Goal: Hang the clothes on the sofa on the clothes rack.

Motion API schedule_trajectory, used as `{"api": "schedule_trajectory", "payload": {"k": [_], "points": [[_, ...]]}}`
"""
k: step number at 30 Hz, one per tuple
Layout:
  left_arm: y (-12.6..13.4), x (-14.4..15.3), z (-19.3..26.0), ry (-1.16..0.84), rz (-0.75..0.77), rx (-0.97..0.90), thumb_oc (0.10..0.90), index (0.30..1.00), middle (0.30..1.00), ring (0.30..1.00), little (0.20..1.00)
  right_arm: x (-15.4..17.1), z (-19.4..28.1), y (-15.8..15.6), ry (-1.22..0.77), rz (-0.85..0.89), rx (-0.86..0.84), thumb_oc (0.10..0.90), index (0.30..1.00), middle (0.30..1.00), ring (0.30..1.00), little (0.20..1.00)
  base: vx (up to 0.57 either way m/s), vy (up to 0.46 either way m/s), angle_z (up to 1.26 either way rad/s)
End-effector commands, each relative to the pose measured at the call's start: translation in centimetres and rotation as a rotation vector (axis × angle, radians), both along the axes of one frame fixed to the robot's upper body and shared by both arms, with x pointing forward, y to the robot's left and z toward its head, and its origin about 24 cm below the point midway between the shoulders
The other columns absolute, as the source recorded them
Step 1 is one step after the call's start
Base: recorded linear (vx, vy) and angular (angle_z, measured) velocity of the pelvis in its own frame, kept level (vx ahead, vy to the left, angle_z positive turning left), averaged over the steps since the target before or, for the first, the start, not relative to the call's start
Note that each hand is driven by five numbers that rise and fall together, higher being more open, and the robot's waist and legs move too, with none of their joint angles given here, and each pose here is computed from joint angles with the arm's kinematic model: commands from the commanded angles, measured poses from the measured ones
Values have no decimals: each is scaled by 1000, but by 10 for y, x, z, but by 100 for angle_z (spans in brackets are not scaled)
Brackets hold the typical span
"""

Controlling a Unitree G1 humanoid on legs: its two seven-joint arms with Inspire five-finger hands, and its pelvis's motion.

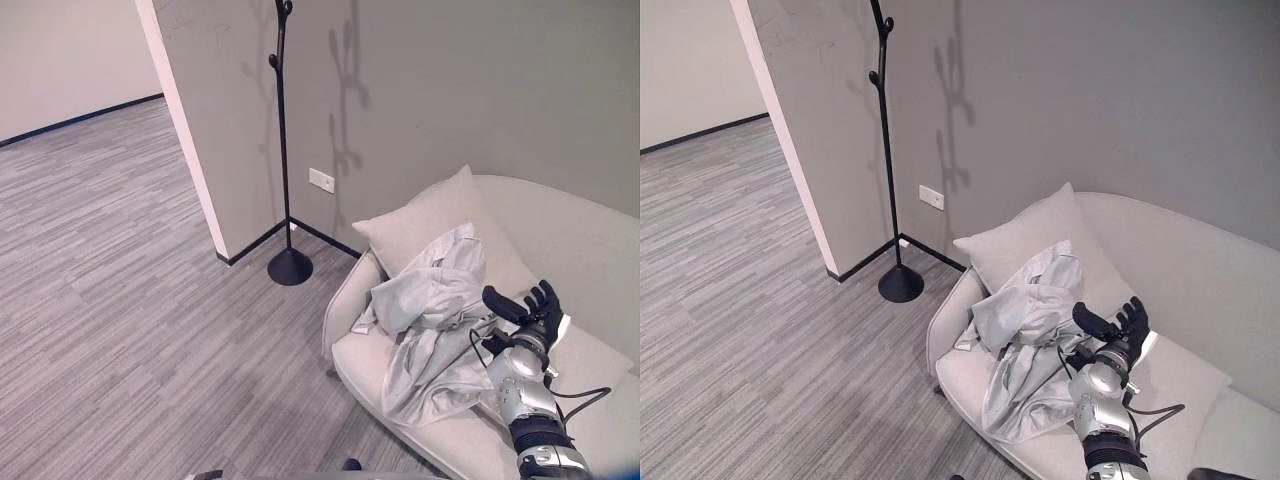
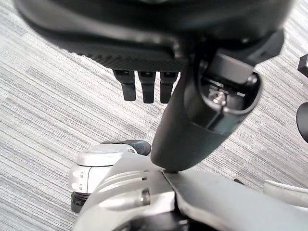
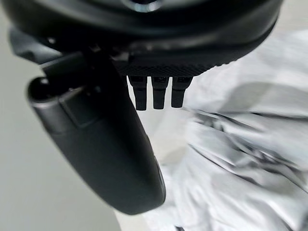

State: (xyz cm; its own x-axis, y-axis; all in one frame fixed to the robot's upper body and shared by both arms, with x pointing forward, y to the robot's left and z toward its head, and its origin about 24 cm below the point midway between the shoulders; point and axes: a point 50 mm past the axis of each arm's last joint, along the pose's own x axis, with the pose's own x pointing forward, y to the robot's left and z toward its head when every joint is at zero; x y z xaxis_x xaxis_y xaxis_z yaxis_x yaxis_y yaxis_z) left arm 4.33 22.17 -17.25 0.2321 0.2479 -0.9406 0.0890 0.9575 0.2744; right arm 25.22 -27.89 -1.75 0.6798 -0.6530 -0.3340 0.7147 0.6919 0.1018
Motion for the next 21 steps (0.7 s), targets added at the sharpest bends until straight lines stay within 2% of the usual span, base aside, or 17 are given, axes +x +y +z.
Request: {"api": "schedule_trajectory", "payload": {"k": [1, 4, 7, 8, 14, 21], "points": [[-22, 10, -3, 5, -96, -69, 800, 900, 900, 900, 900, 29, 35, 3, -185, 64, -43, 800, 900, 900, 900, 900, 41, 6, -1], [-22, 6, -3, 2, -60, -75, 800, 900, 900, 900, 900, 22, 11, -9, -36, 29, -45, 800, 900, 900, 900, 900, 57, 16, 4], [-22, 6, -3, 2, -60, -76, 800, 900, 900, 900, 900, 22, 11, -9, -38, 30, -45, 800, 900, 900, 900, 900, 25, 7, 5], [-21, 3, -3, 4, -54, -76, 800, 900, 900, 900, 900, 18, -1, -24, 84, 12, -73, 800, 900, 900, 900, 900, 46, 18, 6], [-22, 7, -3, -13, -124, -73, 800, 900, 900, 900, 900, 17, -15, -37, 258, 19, -59, 800, 900, 900, 900, 900, 36, 11, 10], [-26, 37, 2, -103, -215, -76, 800, 900, 900, 900, 900, 55, 29, -48, 152, -19, -14, 800, 900, 900, 900, 900, -56, 2, 9]]}}
